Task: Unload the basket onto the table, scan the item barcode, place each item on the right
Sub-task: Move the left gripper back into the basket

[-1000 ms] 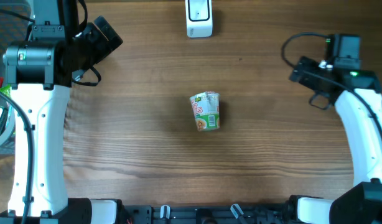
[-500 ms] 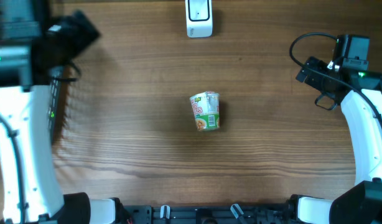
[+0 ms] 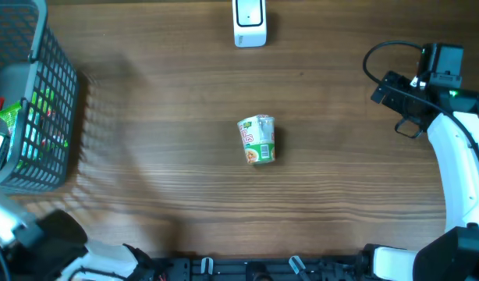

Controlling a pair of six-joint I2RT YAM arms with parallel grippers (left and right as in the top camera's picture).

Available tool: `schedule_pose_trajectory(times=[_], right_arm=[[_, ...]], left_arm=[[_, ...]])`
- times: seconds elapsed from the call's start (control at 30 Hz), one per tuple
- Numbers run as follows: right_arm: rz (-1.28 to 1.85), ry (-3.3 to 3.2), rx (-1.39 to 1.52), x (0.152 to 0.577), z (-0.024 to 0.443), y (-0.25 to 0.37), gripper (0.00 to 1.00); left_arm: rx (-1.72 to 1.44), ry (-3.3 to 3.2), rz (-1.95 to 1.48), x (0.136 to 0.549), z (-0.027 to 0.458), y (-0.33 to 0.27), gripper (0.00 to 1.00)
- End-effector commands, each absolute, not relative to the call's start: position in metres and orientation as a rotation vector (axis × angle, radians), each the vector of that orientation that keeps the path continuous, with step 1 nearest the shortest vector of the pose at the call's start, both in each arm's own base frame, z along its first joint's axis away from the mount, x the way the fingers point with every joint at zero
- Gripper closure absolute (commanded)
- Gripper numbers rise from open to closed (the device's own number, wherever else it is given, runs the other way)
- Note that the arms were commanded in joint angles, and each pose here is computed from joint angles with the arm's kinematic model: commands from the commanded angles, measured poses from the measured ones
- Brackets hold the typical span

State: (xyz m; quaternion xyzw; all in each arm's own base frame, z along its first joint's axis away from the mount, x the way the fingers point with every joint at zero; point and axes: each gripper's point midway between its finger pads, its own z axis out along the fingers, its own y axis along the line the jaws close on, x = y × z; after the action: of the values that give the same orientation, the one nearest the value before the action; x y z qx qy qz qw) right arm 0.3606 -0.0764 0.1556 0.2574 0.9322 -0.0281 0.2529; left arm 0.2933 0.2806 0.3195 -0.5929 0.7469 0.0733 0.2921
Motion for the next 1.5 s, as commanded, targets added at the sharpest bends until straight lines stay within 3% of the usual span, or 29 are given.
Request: schedule_pose_trajectory(times=[0.0, 0.2, 0.47, 0.6, 0.9, 0.97, 1.27, 1.47], right_arm=[[-0.079, 2.514, 0.681, 0.365, 0.165, -0.078, 0.00], [-0.080, 2.513, 0.681, 0.365, 0.165, -0.078, 0.00], [-0.079, 2.514, 0.681, 0.365, 0.165, -0.078, 0.00], [-0.079, 2.514, 0.681, 0.365, 0.165, -0.078, 0.00], [-0.079, 2.514, 0.681, 0.365, 0.165, -0.078, 0.00], [-0.080, 2.514, 0.681, 0.365, 0.165, -0.078, 0.00], [-0.079, 2.513, 0.681, 0.365, 0.165, -0.078, 0.00], [-0.079, 2.513, 0.681, 0.365, 0.165, -0.078, 0.00]], left_arm=[[-1.675, 2.177, 0.233, 0.293, 0.249, 0.300, 0.00], [-1.655, 2.446, 0.190, 0.302, 0.171, 0.300, 0.07], [-1.535, 2.592, 0.079, 0.321, 0.118, 0.298, 0.32], [-1.358, 2.637, -0.044, 0.345, 0.111, 0.287, 0.29], [-1.249, 2.713, 0.017, 0.357, 0.103, 0.274, 0.18], [-1.241, 2.728, 0.047, 0.357, 0.101, 0.272, 0.06], [-1.271, 2.774, 0.144, 0.342, 0.072, 0.274, 0.07], [-1.267, 2.754, 0.149, 0.345, 0.067, 0.277, 0.01]])
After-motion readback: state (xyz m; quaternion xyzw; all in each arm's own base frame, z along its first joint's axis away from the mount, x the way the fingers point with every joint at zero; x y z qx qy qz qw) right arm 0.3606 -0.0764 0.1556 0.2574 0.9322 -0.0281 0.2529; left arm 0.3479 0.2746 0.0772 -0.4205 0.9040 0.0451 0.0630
